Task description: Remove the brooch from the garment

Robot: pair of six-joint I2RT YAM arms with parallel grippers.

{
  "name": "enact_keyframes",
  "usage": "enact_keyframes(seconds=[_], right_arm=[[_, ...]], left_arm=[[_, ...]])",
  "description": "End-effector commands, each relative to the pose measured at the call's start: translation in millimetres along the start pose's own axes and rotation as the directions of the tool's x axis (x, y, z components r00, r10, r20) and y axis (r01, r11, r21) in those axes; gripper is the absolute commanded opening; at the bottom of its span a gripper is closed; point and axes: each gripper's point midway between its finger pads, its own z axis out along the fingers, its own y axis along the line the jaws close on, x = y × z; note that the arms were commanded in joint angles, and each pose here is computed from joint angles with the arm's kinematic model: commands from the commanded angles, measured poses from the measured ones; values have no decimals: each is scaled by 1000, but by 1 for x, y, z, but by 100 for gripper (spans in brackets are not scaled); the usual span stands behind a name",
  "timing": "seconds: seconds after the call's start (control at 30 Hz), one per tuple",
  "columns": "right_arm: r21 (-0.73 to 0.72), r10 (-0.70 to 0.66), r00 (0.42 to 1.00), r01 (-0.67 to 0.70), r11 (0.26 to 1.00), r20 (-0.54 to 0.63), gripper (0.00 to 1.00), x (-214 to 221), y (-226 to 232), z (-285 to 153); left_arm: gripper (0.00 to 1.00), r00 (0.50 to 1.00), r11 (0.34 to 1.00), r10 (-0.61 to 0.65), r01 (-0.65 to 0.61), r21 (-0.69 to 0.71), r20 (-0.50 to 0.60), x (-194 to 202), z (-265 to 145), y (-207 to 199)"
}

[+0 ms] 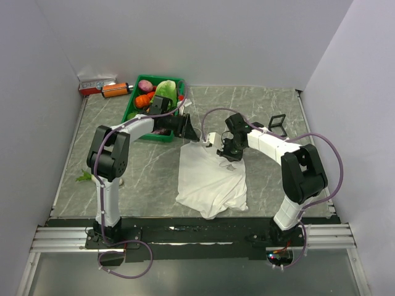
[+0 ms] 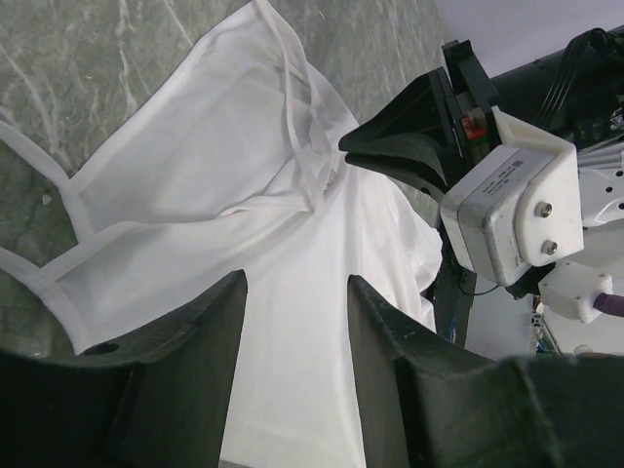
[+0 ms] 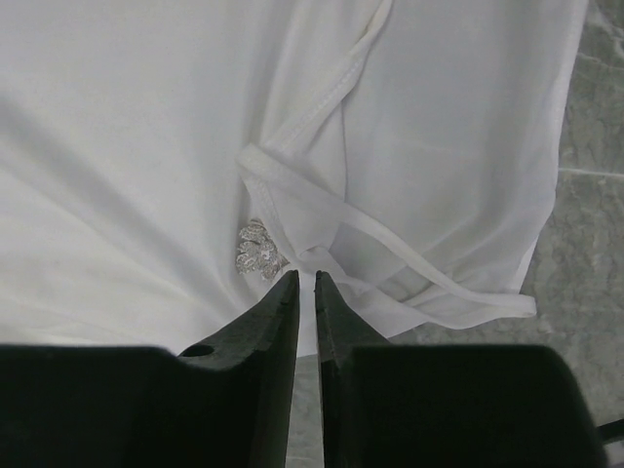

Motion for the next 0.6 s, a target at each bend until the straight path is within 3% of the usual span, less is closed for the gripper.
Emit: enact_keyframes(seconds=[0.0, 0.33, 0.57], right_arm=[[-28, -64, 998, 65, 998, 10, 20, -6, 2, -5], [-69, -97, 995, 95, 993, -22, 29, 4, 6, 14], [-73, -130, 991, 127, 989, -39, 28, 5, 0, 19]], left_arm=[[52, 999, 999, 44, -44, 8, 26, -13, -9, -15], [53, 999, 999, 40, -40, -3, 29, -16, -10, -13], [53, 999, 999, 34, -34, -13, 23, -14, -10, -10]])
